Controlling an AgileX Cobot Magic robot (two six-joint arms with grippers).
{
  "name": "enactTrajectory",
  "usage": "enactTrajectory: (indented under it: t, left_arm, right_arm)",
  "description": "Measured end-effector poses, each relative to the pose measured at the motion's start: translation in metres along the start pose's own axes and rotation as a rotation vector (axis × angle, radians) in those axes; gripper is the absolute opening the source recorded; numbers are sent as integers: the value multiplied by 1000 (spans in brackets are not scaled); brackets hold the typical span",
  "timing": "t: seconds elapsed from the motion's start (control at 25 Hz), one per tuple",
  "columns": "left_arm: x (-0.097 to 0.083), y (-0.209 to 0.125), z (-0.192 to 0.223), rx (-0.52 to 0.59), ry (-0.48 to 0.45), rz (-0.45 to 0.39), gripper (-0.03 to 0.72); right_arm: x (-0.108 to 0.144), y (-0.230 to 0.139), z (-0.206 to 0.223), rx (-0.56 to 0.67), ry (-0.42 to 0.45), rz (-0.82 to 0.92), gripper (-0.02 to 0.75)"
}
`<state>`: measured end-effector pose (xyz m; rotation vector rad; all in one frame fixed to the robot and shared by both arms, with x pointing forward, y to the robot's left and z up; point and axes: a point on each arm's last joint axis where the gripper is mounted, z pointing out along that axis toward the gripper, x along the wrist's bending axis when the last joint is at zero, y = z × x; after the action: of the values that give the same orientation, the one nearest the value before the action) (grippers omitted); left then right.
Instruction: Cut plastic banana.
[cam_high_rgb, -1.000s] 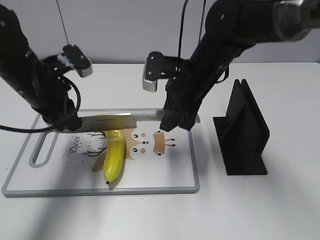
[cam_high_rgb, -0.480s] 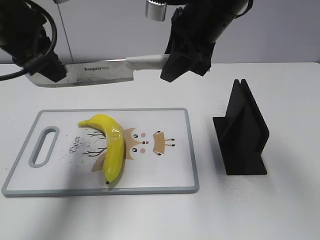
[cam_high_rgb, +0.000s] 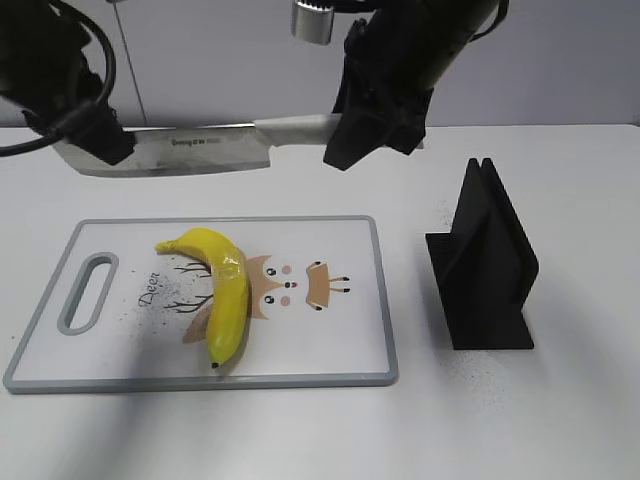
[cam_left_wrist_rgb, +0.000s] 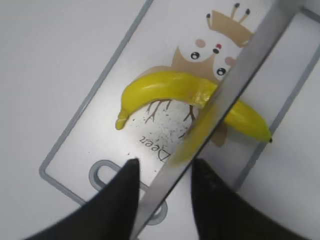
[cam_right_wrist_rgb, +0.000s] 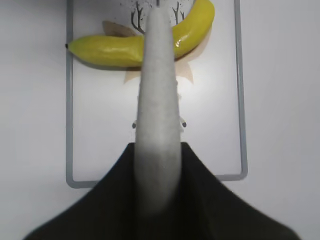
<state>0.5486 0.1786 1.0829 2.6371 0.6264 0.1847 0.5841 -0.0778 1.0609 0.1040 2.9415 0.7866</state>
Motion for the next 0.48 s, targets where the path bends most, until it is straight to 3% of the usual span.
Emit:
enactTrajectory:
  t: [0.12,0.16,0.36,0.48]
  left_arm:
    - [8,-2,-2,-24,47,-93,563]
    - [11,-3,-3,-25,63,-119,618]
    - [22,-9,-10,3,135,-284,662]
    - [34,-20,-21,78,232,-472,657]
  right_arm:
    - [-1,-3,0,22,-3,6,161]
    - [-1,-3,0,24,-4,8,161]
    - [-1,-4,-1,28,-2,91,161]
    - [1,-7,-5,72,-1,211,161]
